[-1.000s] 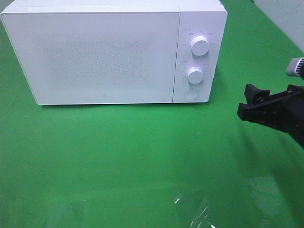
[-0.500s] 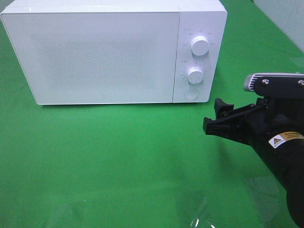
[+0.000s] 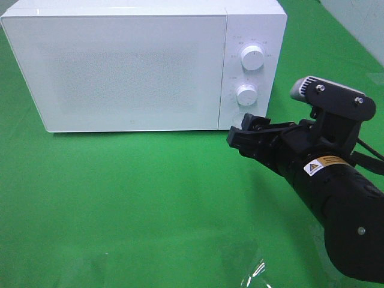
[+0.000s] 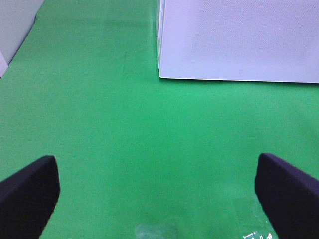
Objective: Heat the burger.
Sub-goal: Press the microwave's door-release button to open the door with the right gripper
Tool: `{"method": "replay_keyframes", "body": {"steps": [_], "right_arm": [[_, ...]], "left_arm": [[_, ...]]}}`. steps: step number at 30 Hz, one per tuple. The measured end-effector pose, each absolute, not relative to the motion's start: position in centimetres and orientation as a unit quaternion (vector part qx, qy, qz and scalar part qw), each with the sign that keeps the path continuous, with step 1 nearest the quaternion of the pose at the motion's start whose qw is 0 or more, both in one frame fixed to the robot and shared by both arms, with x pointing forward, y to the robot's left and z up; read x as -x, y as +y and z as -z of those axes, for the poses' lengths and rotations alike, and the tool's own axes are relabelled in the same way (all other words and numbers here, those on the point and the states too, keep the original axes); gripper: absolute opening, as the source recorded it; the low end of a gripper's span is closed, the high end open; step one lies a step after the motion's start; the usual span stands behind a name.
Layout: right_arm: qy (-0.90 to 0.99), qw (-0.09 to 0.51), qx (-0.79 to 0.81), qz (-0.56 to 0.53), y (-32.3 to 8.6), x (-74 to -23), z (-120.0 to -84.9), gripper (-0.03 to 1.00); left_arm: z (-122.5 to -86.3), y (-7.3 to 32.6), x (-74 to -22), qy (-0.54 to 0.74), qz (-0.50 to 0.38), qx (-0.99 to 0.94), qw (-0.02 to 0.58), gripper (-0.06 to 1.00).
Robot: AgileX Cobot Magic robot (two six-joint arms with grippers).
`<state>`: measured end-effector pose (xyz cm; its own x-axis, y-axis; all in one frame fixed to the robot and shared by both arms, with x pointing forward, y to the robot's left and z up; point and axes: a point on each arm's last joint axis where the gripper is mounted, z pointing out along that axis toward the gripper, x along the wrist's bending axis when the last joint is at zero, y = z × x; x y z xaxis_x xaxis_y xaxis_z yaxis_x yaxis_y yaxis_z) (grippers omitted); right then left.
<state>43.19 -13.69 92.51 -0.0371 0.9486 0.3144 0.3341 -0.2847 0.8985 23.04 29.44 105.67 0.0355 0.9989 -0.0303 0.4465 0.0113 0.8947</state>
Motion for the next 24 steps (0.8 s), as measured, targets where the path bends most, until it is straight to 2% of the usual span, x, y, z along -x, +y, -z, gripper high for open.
{"method": "replay_keyframes", "body": {"steps": [1, 2, 4, 5, 6, 7, 8, 9, 10, 11, 12, 15, 17, 20, 21, 22, 24], "right_arm": [[0.514, 0.305, -0.623, -0.504, -13.69, -43.19, -92.51, 0.73], [0.478, 0.272, -0.654, -0.519, -13.68, -43.17, -92.46, 0.71], [0.461, 0.257, -0.667, -0.525, -13.67, -43.16, -92.42, 0.70], [0.409, 0.216, -0.701, -0.543, -13.66, -43.16, -92.42, 0.68], [0.409, 0.216, -0.701, -0.543, -13.66, -43.16, -92.42, 0.68], [0.362, 0.180, -0.726, -0.556, -13.66, -43.16, -92.42, 0.65], [0.362, 0.180, -0.726, -0.556, -13.66, -43.16, -92.42, 0.65], [0.305, 0.136, -0.752, -0.568, -13.66, -43.16, -92.42, 0.60], [0.280, 0.117, -0.762, -0.573, -13.66, -43.16, -92.42, 0.57], [0.280, 0.117, -0.762, -0.573, -13.66, -43.16, -92.42, 0.57], [0.238, 0.084, -0.777, -0.577, -13.65, -43.14, -92.39, 0.51], [0.213, 0.062, -0.788, -0.575, -13.61, -43.10, -92.28, 0.46], [0.166, 0.024, -0.803, -0.572, -13.58, -43.05, -92.16, 0.31], [0.159, 0.018, -0.805, -0.571, -13.57, -43.04, -92.13, 0.28], [0.151, 0.009, -0.811, -0.565, -13.53, -42.99, -92.01, 0.18], [0.151, 0.009, -0.811, -0.565, -13.53, -42.99, -92.01, 0.18], [0.150, 0.001, -0.819, -0.554, -13.46, -42.89, -91.79, 0.02]], "left_arm": [[-105.67, 29.44, -23.04, 0.596, -0.356, -0.606, 0.388, 0.98], [-105.67, 29.44, -23.04, 0.596, -0.356, -0.606, 0.388, 0.98], [-105.67, 29.44, -23.04, 0.596, -0.356, -0.606, 0.388, 0.98], [-105.67, 29.44, -23.04, 0.596, -0.356, -0.606, 0.388, 0.98], [-105.67, 29.44, -23.04, 0.596, -0.356, -0.606, 0.388, 0.98], [-105.67, 29.44, -23.04, 0.596, -0.356, -0.606, 0.388, 0.98], [-105.67, 29.44, -23.04, 0.596, -0.356, -0.606, 0.388, 0.98], [-105.67, 29.44, -23.04, 0.596, -0.356, -0.606, 0.388, 0.98], [-105.67, 29.44, -23.04, 0.596, -0.356, -0.606, 0.388, 0.98], [-105.67, 29.44, -23.04, 0.596, -0.356, -0.606, 0.388, 0.98], [-105.67, 29.44, -23.04, 0.596, -0.356, -0.606, 0.388, 0.98], [-105.67, 29.44, -23.04, 0.596, -0.356, -0.606, 0.388, 0.98], [-105.67, 29.44, -23.04, 0.596, -0.356, -0.606, 0.388, 0.98], [-105.67, 29.44, -23.04, 0.596, -0.356, -0.606, 0.388, 0.98], [-105.67, 29.44, -23.04, 0.596, -0.356, -0.606, 0.388, 0.98], [-105.67, 29.44, -23.04, 0.596, -0.356, -0.606, 0.388, 0.98], [-105.67, 29.44, -23.04, 0.596, -0.356, -0.606, 0.388, 0.98]]}}
